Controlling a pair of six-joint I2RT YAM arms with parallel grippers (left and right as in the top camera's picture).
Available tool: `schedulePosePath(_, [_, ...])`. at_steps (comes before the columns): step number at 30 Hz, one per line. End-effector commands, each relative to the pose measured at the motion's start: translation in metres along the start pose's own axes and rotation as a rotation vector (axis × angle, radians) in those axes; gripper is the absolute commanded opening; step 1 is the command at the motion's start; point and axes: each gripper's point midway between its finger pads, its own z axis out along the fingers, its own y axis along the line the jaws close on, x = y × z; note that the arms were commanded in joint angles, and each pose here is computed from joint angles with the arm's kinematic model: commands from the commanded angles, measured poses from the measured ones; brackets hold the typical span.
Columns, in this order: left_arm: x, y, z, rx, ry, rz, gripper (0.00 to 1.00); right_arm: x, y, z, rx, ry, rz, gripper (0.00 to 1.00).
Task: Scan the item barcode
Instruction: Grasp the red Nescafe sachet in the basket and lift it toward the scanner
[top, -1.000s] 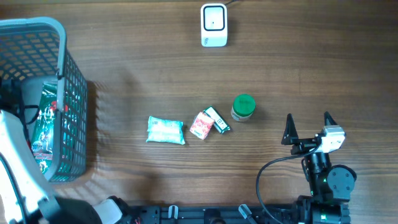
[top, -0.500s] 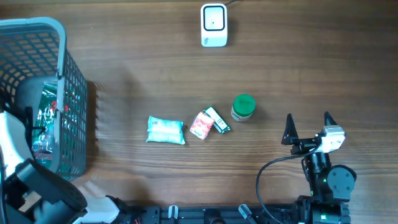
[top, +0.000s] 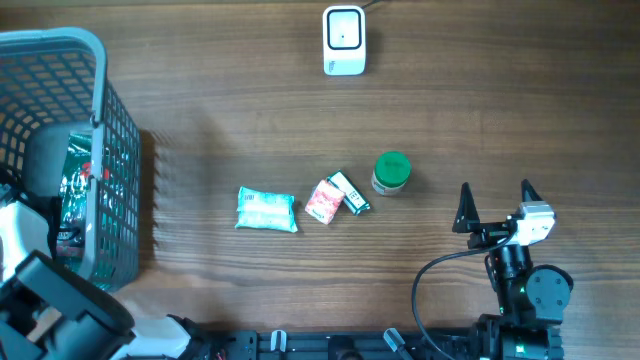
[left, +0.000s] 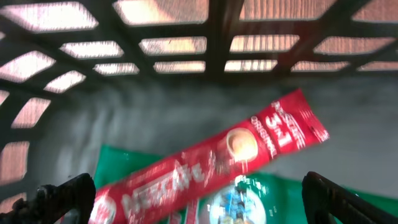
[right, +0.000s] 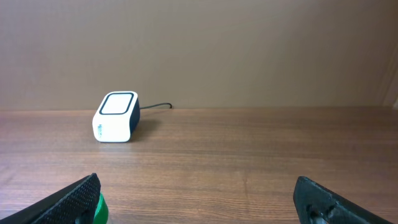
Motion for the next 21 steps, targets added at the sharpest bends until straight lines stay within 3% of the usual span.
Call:
schedulePosePath(1, [0.02, -0.008, 0.026, 0.025, 0.086, 0.148, 1.0, -0.001, -0.002, 0.0, 0.013, -0.006, -0.009, 1.0])
schedulePosePath(4, [0.036, -0.012, 0.041, 0.039, 0.143, 0.239, 0.99, -0.001, -0.002, 0.0, 0.013, -0.006, -0.009, 1.0])
schedulePosePath(5, [0.039, -0.011, 0.044, 0.031, 0.154, 0.243, 0.94, -0.001, -0.002, 0.0, 0.013, -0.006, -0.009, 1.0])
schedulePosePath(6, [0.042, -0.01, 0.047, 0.024, 0.164, 0.246, 0.82, -0.001, -0.002, 0.0, 0.013, -0.006, -0.009, 1.0])
schedulePosePath(8, [0.045, -0.008, 0.047, 0.022, 0.179, 0.25, 0.37, -0.001, -0.002, 0.0, 0.013, -0.006, -0.009, 1.0])
schedulePosePath(10, [0.049, -0.011, 0.047, 0.039, 0.197, 0.251, 0.11, -0.001, -0.002, 0.0, 0.014, -0.006, -0.009, 1.0])
schedulePosePath(11, [0.049, -0.014, 0.044, 0.058, 0.206, 0.251, 0.04, -0.001, -0.002, 0.0, 0.013, -0.006, -0.009, 1.0])
schedulePosePath(16, [0.028, -0.039, 0.01, 0.183, 0.196, 0.225, 0.04, -0.001, -0.002, 0.0, 0.013, -0.006, -0.009, 1.0])
schedulePosePath(21, [-0.049, -0.086, -0.1, 0.47, 0.026, 0.169, 0.04, -0.001, -0.002, 0.0, 0.013, -0.006, -0.009, 1.0])
